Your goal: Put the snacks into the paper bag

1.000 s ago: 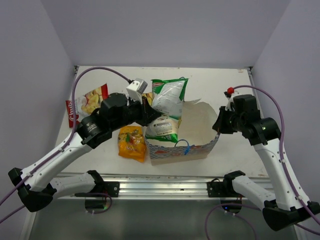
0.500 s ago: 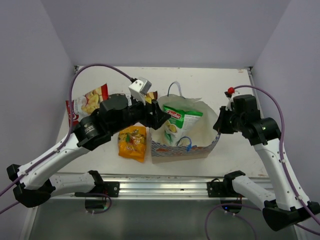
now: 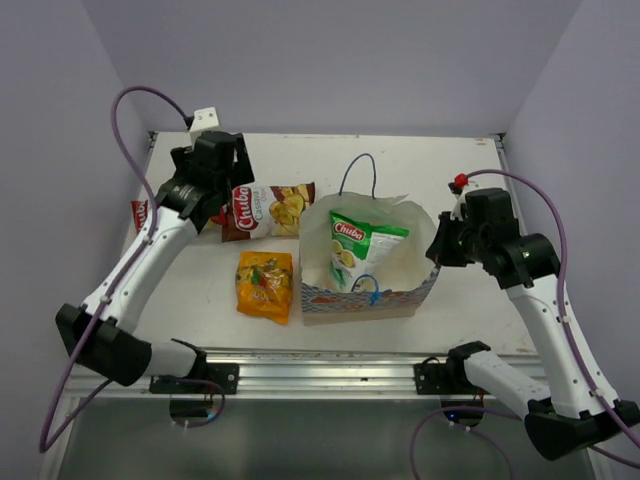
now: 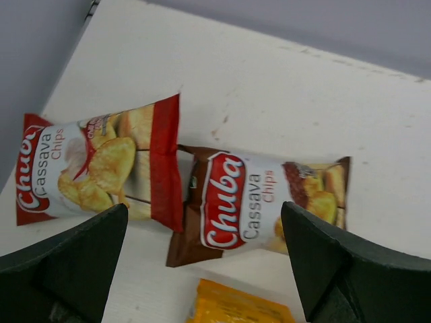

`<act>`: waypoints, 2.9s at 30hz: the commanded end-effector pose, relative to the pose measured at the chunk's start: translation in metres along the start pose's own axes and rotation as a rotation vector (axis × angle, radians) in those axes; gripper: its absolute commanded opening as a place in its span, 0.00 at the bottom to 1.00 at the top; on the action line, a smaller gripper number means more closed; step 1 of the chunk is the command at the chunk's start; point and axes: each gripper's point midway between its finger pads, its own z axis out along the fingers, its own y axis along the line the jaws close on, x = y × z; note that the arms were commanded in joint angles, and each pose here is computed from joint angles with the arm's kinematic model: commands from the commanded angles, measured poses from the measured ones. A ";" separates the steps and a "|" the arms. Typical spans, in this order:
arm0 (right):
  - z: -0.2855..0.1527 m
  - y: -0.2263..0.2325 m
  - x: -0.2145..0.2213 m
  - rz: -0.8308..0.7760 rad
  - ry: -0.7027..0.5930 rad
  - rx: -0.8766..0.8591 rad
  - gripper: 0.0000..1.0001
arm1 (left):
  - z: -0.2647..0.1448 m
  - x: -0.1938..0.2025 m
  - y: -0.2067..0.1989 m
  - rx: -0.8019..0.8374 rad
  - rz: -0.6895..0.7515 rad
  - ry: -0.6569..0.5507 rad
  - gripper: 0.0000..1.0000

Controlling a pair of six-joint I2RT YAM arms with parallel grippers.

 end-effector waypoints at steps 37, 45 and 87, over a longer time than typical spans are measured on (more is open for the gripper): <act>0.010 0.000 -0.016 -0.007 -0.033 0.017 0.00 | 0.143 0.075 0.084 -0.203 0.086 0.294 0.00; 0.011 0.003 -0.017 -0.015 -0.029 0.005 0.00 | 0.011 -0.034 -0.039 0.256 0.104 0.011 0.00; 0.007 0.004 0.001 -0.012 0.001 -0.024 0.00 | -0.290 -0.058 -0.141 1.433 -0.174 0.009 0.00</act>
